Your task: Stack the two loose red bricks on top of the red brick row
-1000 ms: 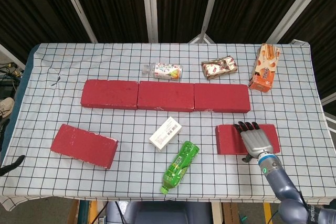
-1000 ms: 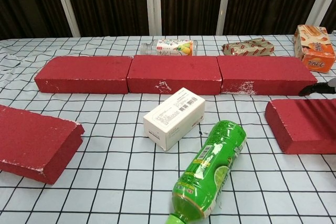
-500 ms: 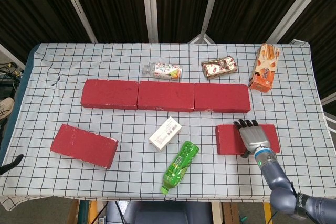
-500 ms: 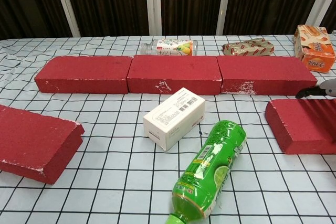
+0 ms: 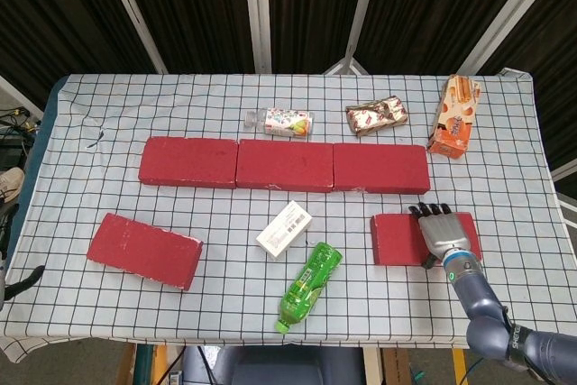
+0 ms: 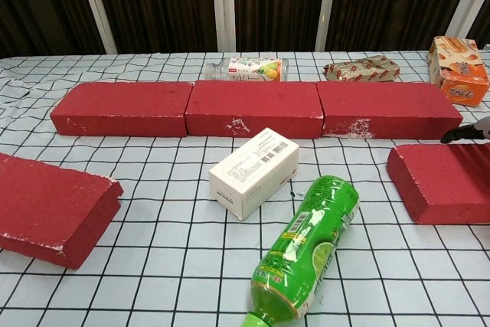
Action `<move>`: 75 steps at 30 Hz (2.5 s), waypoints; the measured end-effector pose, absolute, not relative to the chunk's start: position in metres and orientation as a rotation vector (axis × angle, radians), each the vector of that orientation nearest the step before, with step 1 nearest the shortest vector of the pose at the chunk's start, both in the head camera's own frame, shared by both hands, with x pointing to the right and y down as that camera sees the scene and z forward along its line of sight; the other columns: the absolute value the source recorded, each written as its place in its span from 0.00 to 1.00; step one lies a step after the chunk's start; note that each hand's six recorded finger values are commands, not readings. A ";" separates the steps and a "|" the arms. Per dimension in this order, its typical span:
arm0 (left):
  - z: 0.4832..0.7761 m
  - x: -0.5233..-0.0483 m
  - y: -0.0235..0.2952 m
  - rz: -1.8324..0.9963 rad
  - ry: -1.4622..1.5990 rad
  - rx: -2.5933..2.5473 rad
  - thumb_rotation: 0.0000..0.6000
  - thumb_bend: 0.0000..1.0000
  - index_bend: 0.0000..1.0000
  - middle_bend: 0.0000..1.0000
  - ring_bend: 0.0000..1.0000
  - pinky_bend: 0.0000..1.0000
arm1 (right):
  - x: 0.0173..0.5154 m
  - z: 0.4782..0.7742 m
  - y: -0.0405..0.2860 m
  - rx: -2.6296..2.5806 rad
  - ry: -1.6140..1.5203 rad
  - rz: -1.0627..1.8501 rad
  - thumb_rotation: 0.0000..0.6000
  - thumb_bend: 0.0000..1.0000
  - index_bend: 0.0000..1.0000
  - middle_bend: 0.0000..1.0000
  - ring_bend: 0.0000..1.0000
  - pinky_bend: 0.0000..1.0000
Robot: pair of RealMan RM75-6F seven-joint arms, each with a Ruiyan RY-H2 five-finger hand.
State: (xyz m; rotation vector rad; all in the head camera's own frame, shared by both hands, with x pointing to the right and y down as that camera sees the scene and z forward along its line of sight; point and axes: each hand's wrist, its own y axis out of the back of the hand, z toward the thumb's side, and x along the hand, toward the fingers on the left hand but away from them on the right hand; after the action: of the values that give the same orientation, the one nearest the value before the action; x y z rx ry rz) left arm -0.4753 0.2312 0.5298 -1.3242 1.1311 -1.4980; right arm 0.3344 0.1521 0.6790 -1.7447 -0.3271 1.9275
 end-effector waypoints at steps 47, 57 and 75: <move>0.536 -0.482 0.227 -1.547 1.144 -1.328 1.00 0.13 0.09 0.00 0.00 0.10 | 0.275 0.610 0.062 -1.570 -0.335 1.823 1.00 0.27 0.38 0.29 0.20 0.00; 0.542 -0.484 0.221 -1.564 1.144 -1.326 1.00 0.13 0.09 0.00 0.00 0.10 | 0.200 0.590 0.012 -1.521 -0.354 1.909 1.00 0.32 0.38 0.29 0.21 0.00; 0.553 -0.497 0.211 -1.636 1.151 -1.298 1.00 0.13 0.09 0.00 0.00 0.10 | 0.115 0.643 -0.032 -1.638 -0.480 2.022 1.00 0.33 0.38 0.29 0.21 0.00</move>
State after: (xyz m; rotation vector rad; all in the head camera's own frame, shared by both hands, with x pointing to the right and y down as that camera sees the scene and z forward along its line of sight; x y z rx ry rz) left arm -0.4966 0.2114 0.5525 -1.2978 1.1509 -1.6364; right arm 0.1154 -0.0323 0.6430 -1.6382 -0.4796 2.0219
